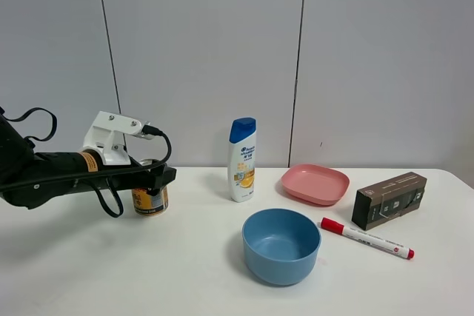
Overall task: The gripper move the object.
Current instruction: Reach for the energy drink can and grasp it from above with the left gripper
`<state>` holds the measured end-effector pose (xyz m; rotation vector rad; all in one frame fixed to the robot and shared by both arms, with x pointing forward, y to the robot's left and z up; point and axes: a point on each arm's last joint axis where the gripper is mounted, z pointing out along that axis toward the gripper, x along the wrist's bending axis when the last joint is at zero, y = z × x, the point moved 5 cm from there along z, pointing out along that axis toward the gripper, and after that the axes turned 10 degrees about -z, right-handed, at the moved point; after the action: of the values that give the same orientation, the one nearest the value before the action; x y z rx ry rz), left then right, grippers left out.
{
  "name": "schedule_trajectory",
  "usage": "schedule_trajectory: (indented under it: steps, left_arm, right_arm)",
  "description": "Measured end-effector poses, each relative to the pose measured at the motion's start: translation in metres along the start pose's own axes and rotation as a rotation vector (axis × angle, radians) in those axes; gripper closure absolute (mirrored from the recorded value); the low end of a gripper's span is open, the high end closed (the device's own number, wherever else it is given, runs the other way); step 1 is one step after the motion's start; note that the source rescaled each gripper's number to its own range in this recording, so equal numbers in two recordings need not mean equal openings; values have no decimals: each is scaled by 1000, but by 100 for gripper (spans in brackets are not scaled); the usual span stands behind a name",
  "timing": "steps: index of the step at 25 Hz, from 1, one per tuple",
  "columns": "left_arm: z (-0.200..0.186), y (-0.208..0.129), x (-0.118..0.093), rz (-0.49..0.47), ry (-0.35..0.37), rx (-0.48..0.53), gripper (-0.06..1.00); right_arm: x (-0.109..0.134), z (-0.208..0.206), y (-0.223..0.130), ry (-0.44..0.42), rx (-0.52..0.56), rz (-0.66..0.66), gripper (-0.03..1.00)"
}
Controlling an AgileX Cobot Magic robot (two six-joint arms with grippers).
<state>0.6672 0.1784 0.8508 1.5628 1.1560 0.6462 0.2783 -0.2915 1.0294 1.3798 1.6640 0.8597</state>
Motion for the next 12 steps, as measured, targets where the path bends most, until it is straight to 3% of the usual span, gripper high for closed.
schedule_trajectory:
  steps: [12]
  left_arm:
    - [19, -18, 7, -7, 5, 22, -6]
  right_arm:
    - [0, 0, 0, 0, 0, 0, -3]
